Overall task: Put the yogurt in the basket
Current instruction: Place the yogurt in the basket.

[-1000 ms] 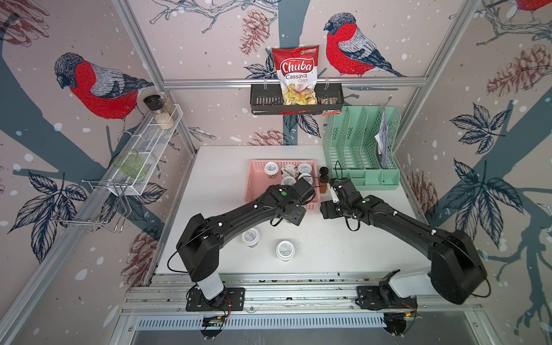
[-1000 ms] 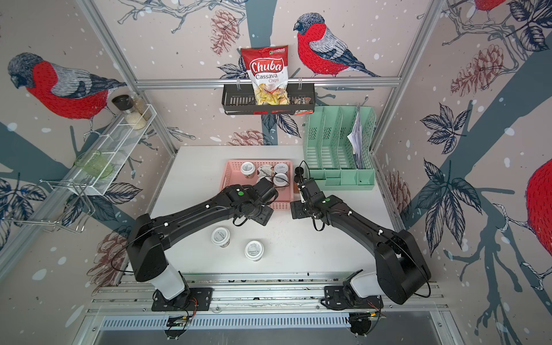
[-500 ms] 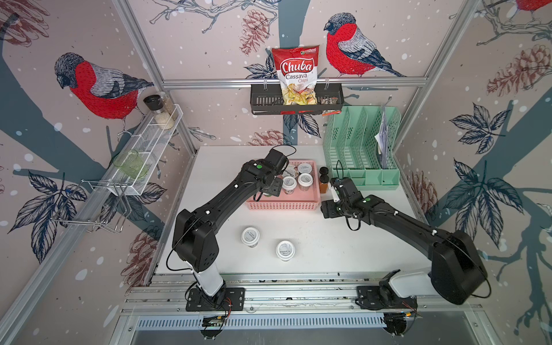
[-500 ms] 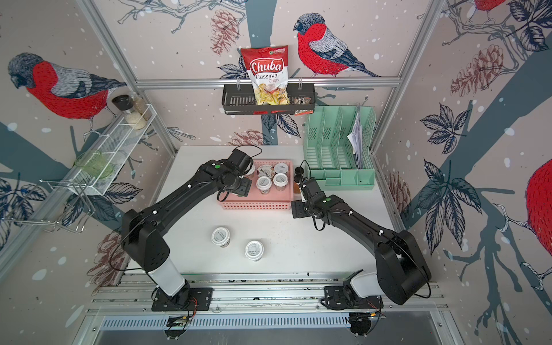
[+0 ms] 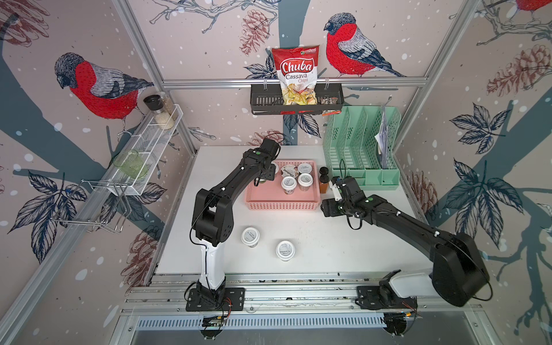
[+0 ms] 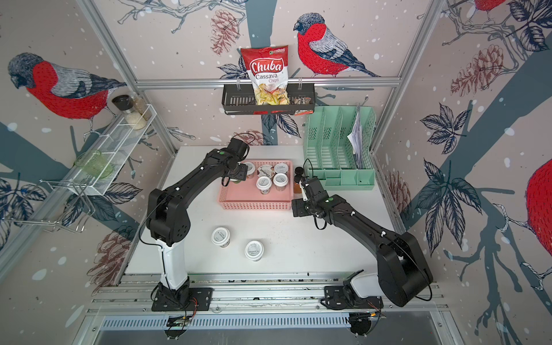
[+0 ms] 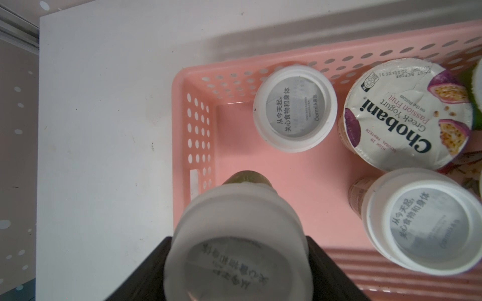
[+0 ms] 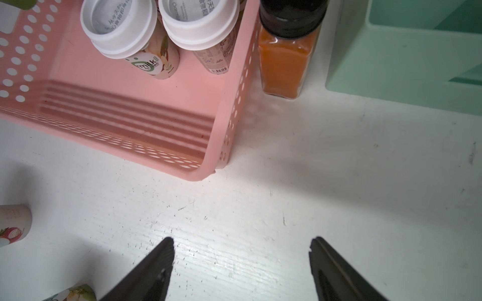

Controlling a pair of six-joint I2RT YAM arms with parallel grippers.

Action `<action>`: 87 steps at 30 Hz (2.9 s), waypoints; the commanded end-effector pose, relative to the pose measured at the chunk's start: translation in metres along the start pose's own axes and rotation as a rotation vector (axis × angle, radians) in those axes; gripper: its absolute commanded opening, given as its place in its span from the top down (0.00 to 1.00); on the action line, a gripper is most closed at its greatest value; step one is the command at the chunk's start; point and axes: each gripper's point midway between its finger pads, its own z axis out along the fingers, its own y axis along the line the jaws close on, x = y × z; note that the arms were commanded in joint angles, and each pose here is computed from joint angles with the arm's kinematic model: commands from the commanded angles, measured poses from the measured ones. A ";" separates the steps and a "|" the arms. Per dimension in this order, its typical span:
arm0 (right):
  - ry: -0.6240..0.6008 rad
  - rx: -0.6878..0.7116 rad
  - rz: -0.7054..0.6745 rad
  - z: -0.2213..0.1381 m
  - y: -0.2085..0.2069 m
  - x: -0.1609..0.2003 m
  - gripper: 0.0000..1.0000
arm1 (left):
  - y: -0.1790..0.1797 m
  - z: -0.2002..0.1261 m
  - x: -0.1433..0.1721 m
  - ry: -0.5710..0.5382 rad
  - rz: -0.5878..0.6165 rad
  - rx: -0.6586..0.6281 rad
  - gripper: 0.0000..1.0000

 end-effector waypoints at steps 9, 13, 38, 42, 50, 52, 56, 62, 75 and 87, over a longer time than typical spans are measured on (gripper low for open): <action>-0.020 -0.029 0.008 -0.001 0.002 -0.006 0.16 | -0.024 0.008 0.000 -0.020 -0.008 0.096 0.26; -0.013 -0.030 0.008 0.001 0.002 -0.006 0.16 | -0.031 0.011 0.010 -0.002 0.005 0.101 0.25; -0.003 -0.031 0.010 0.003 0.001 -0.003 0.16 | -0.061 0.036 0.014 0.029 0.048 0.123 0.21; -0.001 -0.031 0.010 0.004 0.001 -0.003 0.16 | -0.063 0.038 0.014 0.031 0.054 0.119 0.20; -0.002 -0.031 0.010 0.003 0.001 -0.003 0.16 | -0.065 0.043 0.017 0.043 0.063 0.119 0.19; -0.002 -0.031 0.010 0.003 0.001 -0.003 0.16 | -0.066 0.044 0.018 0.046 0.063 0.119 0.18; -0.003 -0.032 0.009 0.003 0.001 -0.003 0.16 | -0.066 0.042 0.018 0.042 0.062 0.119 0.16; -0.003 -0.037 0.008 0.002 0.003 -0.003 0.16 | -0.063 0.041 0.016 0.036 0.063 0.101 0.11; -0.012 -0.043 0.007 0.000 0.004 -0.003 0.16 | -0.058 0.028 0.001 -0.001 0.058 0.082 0.12; -0.021 -0.038 0.007 -0.002 0.004 -0.005 0.16 | -0.048 -0.006 -0.026 -0.100 0.006 0.086 0.12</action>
